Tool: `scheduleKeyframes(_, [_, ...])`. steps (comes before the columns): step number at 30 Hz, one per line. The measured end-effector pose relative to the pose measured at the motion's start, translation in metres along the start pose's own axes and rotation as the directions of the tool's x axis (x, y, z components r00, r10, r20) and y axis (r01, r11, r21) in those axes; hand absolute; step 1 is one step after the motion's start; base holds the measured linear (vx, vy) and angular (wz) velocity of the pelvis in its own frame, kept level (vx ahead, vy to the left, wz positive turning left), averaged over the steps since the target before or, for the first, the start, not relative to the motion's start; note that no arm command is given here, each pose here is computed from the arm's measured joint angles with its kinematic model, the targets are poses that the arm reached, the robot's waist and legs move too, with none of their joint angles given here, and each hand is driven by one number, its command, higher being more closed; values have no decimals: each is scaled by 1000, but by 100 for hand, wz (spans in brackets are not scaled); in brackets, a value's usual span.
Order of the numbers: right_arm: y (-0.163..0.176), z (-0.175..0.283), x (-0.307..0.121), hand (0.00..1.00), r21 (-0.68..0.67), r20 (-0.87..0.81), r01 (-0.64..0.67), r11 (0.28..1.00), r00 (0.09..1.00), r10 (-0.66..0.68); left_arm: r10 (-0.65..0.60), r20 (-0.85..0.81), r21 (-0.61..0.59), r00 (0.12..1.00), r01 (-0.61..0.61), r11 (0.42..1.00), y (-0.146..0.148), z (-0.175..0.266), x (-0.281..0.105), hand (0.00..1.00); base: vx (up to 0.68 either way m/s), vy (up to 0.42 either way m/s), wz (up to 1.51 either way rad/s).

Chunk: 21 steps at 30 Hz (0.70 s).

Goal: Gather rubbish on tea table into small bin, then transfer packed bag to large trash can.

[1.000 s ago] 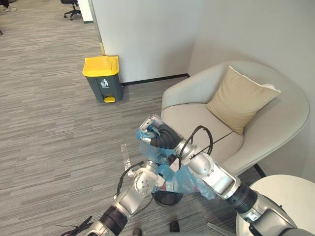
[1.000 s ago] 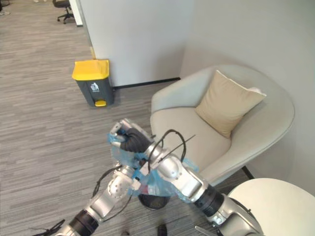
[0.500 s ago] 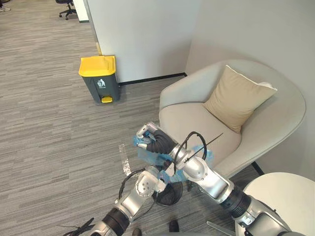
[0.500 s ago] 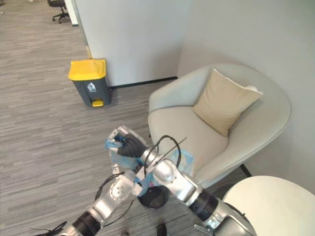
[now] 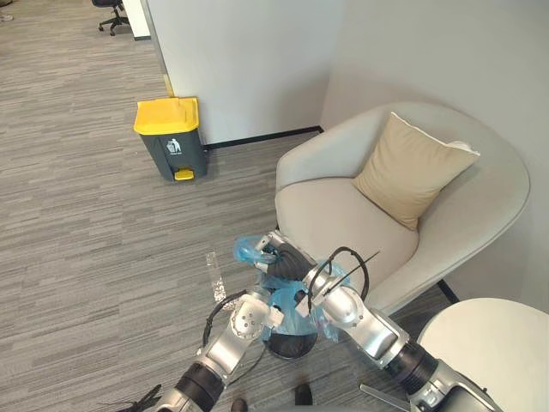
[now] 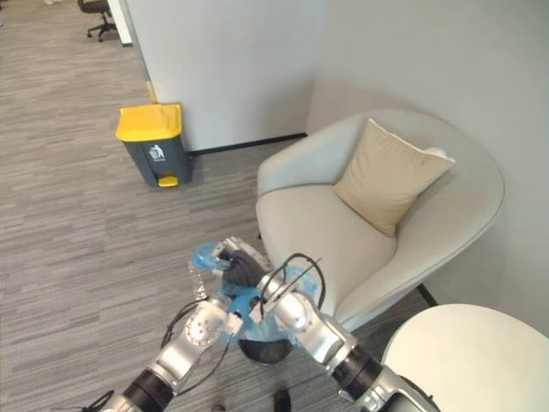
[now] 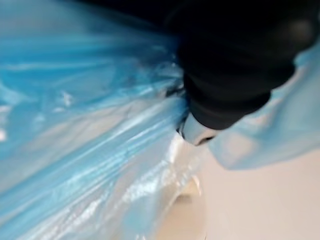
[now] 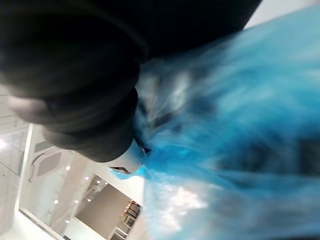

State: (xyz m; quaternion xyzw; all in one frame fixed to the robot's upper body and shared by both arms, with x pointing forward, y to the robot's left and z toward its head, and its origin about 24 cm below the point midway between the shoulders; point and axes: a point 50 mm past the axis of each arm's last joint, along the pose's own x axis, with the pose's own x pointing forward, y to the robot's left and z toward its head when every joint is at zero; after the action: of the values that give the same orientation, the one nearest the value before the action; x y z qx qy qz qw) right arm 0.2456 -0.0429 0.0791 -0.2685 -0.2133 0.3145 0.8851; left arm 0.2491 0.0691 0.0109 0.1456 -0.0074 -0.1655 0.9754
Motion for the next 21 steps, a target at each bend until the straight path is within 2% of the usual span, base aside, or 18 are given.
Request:
scheduleKeyframes(10, [-18,-15,-10,0,-158,-52,44,986,997,-53,82,-18,-50,996,-83,995,17,-3,-2,100,0,0,0])
scheduleKeyframes(15, [-65,-9,-24,0,-276,-16,219,936,972,-233,158,-39,-68,987,-160,985,29,-8,-12,100,0,0,0])
scheduleKeyframes(21, [-107,25,-41,0,-319,147,490,811,871,-469,206,-48,-80,977,-209,975,38,-10,-19,100,0,0,0])
